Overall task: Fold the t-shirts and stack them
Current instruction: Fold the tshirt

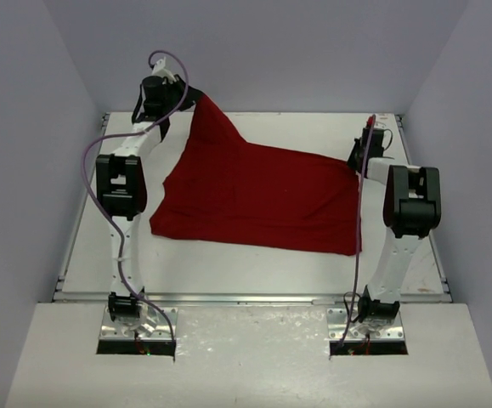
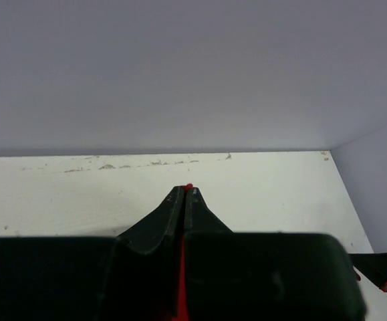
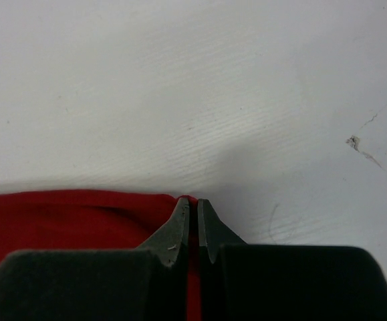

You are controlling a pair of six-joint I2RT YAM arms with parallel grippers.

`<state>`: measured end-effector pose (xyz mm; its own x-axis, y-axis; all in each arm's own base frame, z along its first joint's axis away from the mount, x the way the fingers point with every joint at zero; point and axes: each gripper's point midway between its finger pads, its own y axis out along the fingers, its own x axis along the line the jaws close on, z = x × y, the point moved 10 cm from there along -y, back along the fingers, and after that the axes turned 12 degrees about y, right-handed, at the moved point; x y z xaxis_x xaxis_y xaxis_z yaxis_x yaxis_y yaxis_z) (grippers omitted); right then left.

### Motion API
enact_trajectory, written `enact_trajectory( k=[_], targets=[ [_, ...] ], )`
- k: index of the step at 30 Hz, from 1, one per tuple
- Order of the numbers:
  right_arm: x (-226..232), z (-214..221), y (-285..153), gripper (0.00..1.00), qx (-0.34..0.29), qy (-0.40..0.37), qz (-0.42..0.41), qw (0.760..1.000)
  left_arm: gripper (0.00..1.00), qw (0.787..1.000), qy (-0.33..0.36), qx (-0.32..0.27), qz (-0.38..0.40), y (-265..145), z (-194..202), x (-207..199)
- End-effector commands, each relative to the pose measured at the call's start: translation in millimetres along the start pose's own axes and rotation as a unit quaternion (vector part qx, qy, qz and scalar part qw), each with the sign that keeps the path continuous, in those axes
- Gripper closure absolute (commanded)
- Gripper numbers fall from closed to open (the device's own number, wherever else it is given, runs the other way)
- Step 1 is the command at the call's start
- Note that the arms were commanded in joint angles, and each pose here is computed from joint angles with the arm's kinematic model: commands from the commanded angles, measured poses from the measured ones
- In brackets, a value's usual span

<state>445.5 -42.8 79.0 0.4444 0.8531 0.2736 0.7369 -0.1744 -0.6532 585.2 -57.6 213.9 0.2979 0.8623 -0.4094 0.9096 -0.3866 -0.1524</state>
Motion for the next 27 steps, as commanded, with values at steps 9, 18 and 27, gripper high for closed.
enact_trajectory(
  k=[9,18,27],
  targets=[
    [12,-28,-22,0.99,-0.118,0.055,-0.066,0.989,1.00,0.996,0.036,-0.075,0.042,-28,-38,-31],
    [2,-4,-56,0.97,-0.156,0.051,-0.119,0.979,1.00,0.994,0.022,-0.100,0.027,-56,-30,-37],
    [-6,6,-72,0.97,-0.160,0.021,-0.126,0.979,1.00,0.994,0.015,-0.105,0.024,-95,-19,-50]
  ],
)
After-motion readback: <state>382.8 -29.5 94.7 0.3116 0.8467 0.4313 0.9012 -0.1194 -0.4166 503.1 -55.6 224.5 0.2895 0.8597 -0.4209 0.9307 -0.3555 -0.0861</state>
